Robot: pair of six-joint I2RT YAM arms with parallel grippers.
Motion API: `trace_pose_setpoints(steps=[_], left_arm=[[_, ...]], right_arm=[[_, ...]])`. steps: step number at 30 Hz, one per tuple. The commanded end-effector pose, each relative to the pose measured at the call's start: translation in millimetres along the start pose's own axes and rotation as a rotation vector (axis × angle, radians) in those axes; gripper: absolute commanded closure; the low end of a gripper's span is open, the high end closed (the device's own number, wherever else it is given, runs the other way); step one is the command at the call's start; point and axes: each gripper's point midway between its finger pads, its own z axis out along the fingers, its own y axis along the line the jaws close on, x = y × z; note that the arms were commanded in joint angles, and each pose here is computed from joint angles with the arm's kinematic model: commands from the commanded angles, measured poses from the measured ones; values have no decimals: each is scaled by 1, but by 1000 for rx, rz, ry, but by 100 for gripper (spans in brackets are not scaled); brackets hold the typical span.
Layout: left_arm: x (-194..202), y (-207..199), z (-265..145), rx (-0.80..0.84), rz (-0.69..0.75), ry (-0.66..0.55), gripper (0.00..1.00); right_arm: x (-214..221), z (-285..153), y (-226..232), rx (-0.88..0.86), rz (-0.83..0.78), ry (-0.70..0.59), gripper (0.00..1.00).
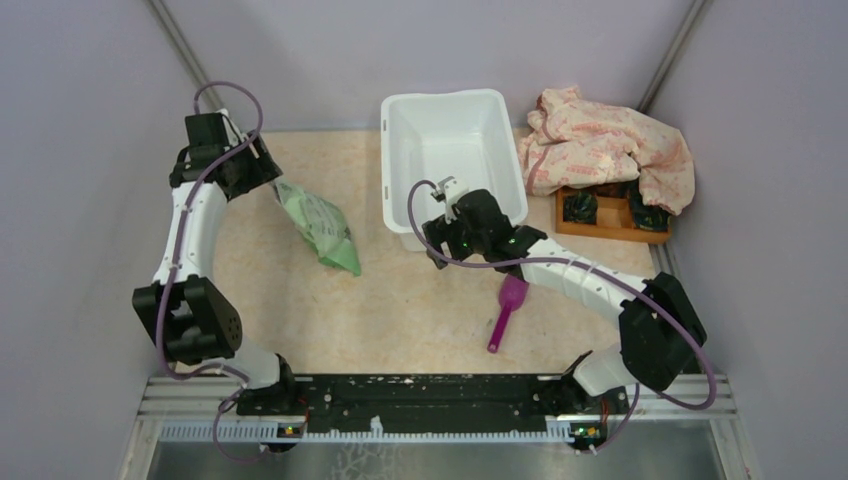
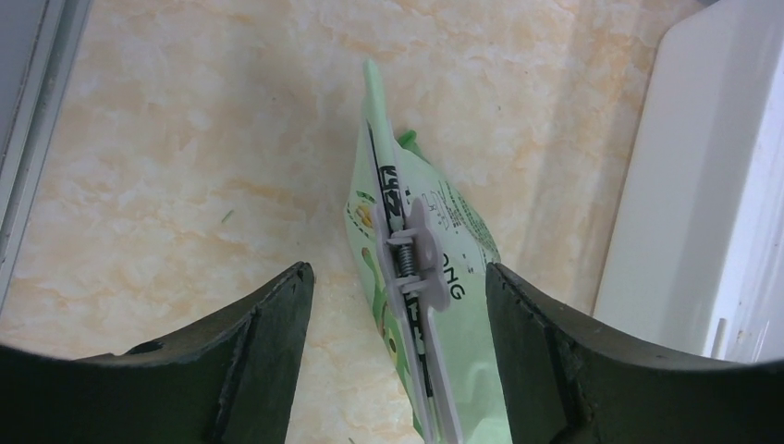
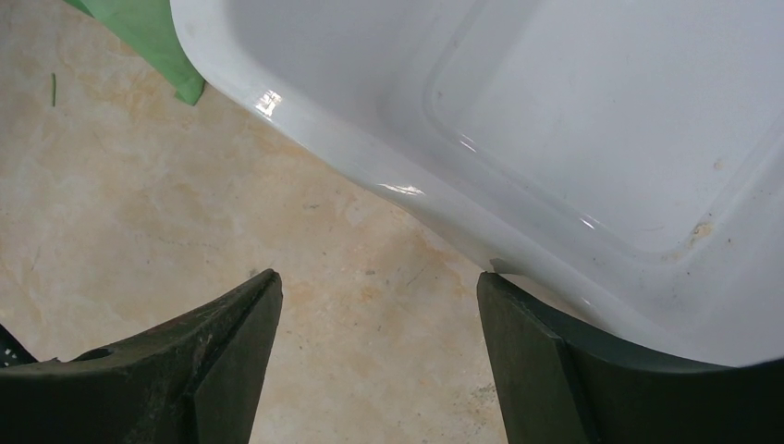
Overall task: Fill the litter box with clean litter
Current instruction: Remove the clamp from the cat litter bag.
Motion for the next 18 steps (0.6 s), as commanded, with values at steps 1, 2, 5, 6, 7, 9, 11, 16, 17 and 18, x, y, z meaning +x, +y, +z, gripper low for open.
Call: trace_pose_setpoints(steps=[1,2,5,6,7,9,11,16,17,18], left_arm=[[7,6,12,-30,2,29,29],[7,6,13,-32,-3,32,32],[7,5,17,-30,-12,41,40],[7,5,19,-29,-13,45,44],[6,4,19,-25,-15,48,48],[5,3,21,-24,-21,55,52],[2,2,20,-26,-24,51,54],[-2,1,17,-33,-21,50,57],[-3,1,16,-35,-20,48,57],[-4,1,15,-38,-19,46,57]], right_arm=[[-13,3,6,-12,-10,-42,23],[-12,3,6,-12,-9,-42,23],[-11,4,6,-14,-8,-38,23],[-11,4,6,-14,-8,-38,23],[-11,4,6,-15,-8,-39,23],[-11,5,6,-16,-9,-38,23],[-10,5,6,-15,-10,-39,23],[-7,7,7,-23,-9,-38,23],[-7,7,8,-25,-9,-40,23],[-7,7,8,-26,-9,-40,23]])
